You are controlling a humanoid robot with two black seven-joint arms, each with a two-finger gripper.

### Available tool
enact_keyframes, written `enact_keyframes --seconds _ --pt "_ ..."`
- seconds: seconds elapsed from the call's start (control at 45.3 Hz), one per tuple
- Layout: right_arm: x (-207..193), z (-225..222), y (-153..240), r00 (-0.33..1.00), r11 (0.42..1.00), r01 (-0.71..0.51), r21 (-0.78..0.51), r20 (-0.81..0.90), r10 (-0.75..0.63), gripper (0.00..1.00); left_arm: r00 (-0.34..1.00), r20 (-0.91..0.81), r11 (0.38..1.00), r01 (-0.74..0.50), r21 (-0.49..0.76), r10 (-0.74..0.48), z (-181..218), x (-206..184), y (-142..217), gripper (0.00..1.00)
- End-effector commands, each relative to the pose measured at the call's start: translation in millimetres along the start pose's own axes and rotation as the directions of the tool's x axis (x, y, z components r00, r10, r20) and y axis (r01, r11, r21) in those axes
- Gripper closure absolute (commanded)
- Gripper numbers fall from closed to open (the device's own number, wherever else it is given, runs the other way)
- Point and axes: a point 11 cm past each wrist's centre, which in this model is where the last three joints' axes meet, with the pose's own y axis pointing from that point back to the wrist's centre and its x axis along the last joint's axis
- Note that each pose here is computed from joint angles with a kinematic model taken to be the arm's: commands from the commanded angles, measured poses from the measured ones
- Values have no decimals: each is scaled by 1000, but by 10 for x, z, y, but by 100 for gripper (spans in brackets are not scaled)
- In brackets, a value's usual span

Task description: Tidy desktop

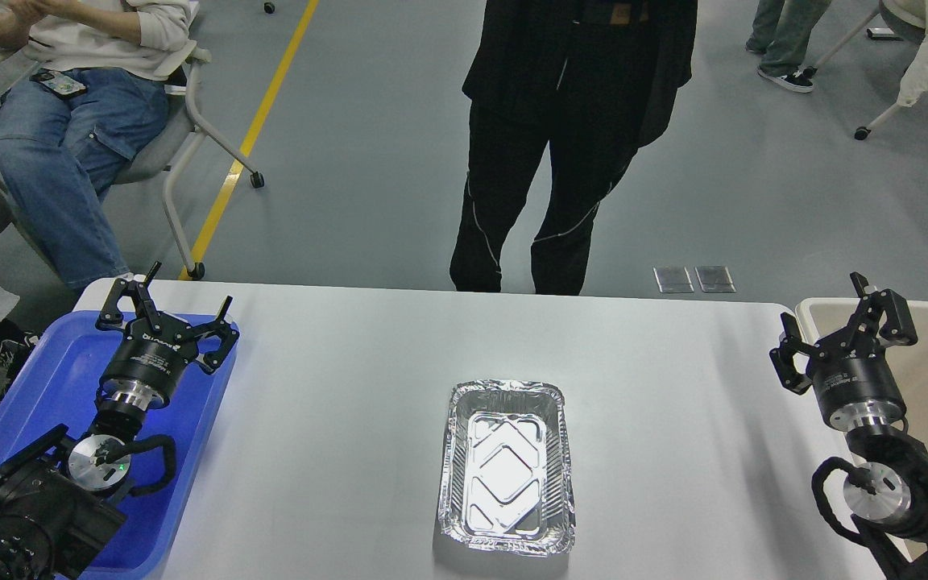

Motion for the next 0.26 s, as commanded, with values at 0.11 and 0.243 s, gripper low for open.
enact_keyframes --seconds 0.11,0.243 --pt "-93 47 -12 1000 1000 20 -1 8 -20 0 1000 1 1000 2 3 -2 -4 -4 -2 0" --pt "-77 60 6 1000 1000 19 -6 6 -19 0 1000 1 1000 2 3 -2 -4 -4 -2 0"
